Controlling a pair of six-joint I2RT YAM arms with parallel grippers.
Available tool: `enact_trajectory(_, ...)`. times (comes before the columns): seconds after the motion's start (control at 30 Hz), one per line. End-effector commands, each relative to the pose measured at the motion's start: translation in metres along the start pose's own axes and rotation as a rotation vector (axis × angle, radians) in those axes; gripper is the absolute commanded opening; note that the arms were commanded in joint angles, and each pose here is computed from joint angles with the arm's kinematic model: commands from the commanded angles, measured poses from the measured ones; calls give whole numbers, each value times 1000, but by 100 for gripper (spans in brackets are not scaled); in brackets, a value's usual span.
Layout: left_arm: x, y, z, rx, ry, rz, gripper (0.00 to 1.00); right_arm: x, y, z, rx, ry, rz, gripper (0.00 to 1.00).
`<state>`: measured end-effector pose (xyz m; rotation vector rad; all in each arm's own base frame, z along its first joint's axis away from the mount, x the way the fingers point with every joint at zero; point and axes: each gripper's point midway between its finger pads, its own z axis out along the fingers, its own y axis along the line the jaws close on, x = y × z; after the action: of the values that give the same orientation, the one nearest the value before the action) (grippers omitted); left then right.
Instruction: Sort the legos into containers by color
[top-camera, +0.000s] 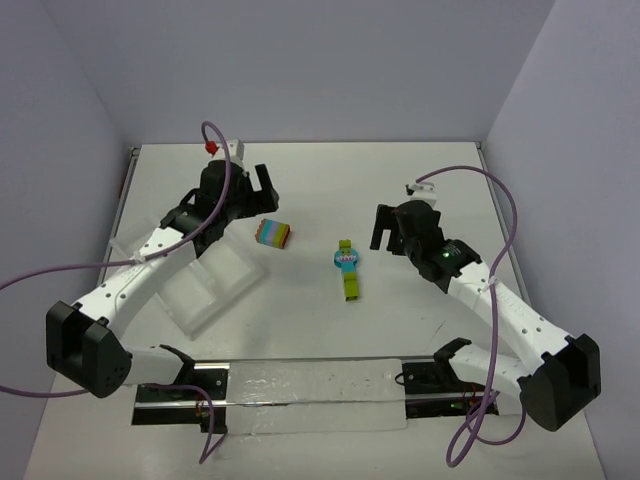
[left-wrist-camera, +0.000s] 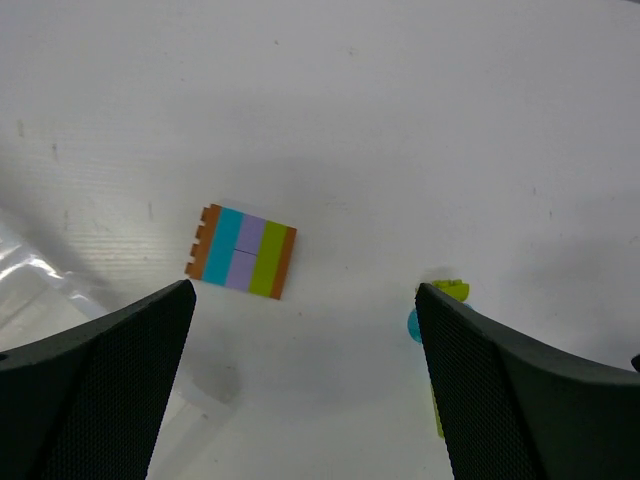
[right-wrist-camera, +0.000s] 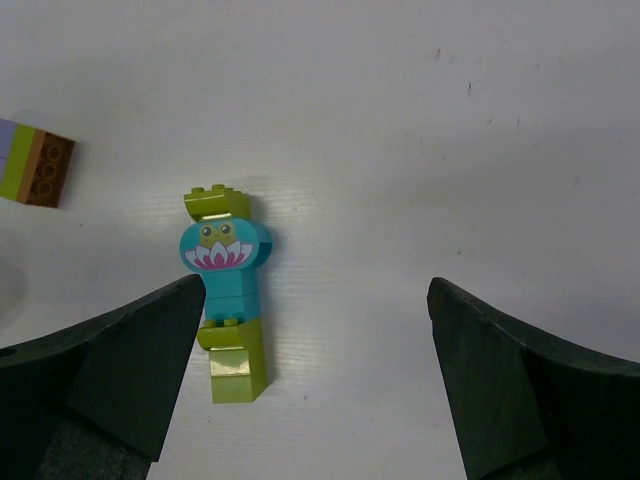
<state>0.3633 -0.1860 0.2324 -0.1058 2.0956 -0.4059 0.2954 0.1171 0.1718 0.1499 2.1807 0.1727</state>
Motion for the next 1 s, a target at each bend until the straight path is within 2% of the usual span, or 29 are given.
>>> enact_trajectory(0.0, -3, -23, 5, 40, -29, -7, 99, -7, 1, -4, -5, -37, 31, 100)
enact_trajectory(0.23, 16, -41, 10, 59, 10, 7, 99, 15, 6, -5, -53, 5, 19, 100)
enact_trajectory(0.4, 48, -51, 18, 26, 68, 0, 99, 57, 36, -4, -151, 95, 1, 99)
enact_trajectory(0.47, 51, -48, 19, 8, 69, -19, 99, 81, 45, -4, -161, 136, -39, 95)
enact_trajectory(0.5, 52, -47, 19, 7, 70, -19, 99, 82, 47, -2, -159, 139, -31, 95)
enact_trajectory(0.6, 40, -40, 12, -34, 32, -25, 99, 111, 60, -2, -173, 177, -57, 87)
enact_trajectory(0.7, 27, -36, 4, -56, -6, -28, 99, 124, 66, -1, -180, 194, -76, 87)
enact_trajectory(0.83, 19, -25, -1, -106, -30, -47, 99, 142, 76, 4, -158, 223, -111, 94)
enact_trajectory(0.97, 19, -21, -3, -121, -33, -58, 99, 149, 81, 11, -143, 227, -104, 89)
